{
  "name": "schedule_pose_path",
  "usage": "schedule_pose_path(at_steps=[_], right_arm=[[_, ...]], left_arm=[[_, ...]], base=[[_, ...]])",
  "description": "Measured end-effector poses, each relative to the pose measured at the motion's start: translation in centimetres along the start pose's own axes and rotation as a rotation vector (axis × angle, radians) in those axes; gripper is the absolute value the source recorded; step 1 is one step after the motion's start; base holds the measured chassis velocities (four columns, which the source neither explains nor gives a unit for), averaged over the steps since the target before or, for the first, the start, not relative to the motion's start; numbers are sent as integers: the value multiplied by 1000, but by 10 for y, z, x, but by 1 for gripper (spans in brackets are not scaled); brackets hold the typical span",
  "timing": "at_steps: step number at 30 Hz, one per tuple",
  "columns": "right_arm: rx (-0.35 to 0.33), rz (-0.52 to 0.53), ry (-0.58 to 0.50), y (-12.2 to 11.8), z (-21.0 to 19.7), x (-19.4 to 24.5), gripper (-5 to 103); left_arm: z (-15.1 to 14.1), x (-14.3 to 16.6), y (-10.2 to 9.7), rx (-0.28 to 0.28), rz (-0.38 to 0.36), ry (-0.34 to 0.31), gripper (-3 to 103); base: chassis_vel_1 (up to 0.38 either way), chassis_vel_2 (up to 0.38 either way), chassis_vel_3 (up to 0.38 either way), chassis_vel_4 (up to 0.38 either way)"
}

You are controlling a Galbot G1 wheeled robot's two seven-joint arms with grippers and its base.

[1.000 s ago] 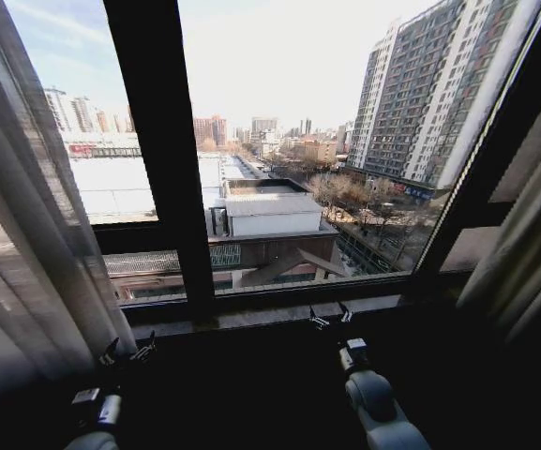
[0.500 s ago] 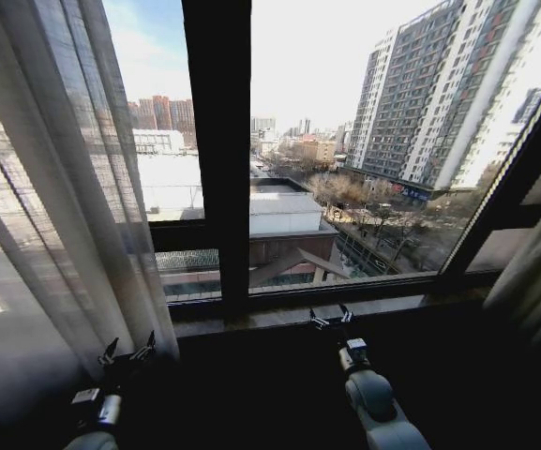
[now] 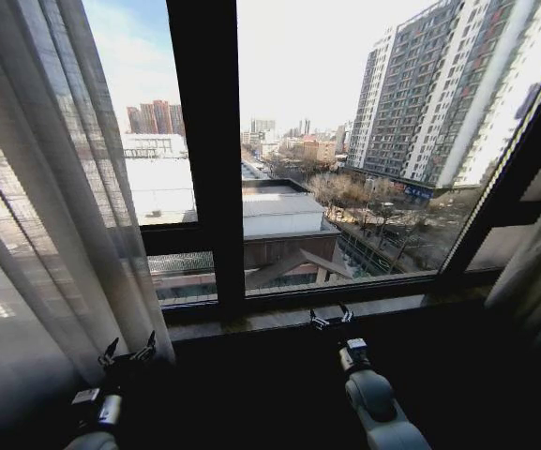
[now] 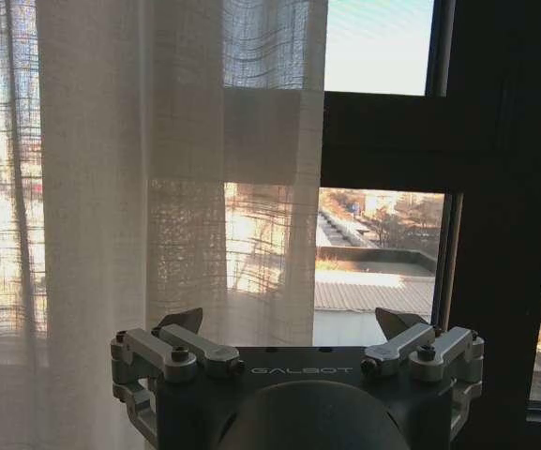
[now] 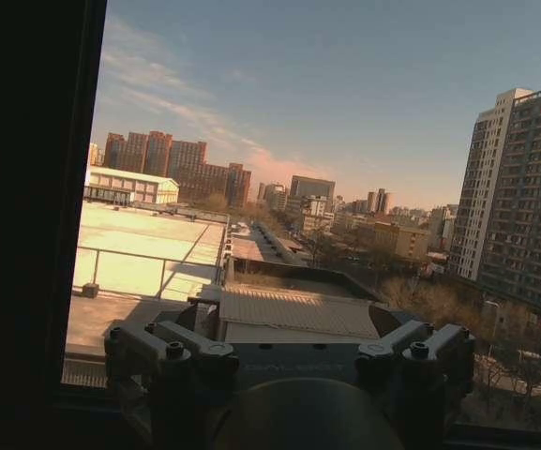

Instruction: Open the curtains by pulling them apart, changing their state from closed to fully open.

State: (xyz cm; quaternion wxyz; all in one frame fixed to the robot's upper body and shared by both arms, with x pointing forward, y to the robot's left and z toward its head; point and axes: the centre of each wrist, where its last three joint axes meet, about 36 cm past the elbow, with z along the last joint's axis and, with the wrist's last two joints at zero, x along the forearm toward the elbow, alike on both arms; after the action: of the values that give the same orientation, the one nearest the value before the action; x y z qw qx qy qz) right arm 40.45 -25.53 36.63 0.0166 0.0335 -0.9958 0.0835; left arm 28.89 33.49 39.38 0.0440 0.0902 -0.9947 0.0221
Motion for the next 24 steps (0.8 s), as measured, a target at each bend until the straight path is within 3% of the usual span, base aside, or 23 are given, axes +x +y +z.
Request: schedule_pose_path(at_steps=[24], right_arm=[[0,0,0,0,0,0,100]], left_arm=[[0,0,0,0,0,0,100]], base=[[-2,9,2,-10]])
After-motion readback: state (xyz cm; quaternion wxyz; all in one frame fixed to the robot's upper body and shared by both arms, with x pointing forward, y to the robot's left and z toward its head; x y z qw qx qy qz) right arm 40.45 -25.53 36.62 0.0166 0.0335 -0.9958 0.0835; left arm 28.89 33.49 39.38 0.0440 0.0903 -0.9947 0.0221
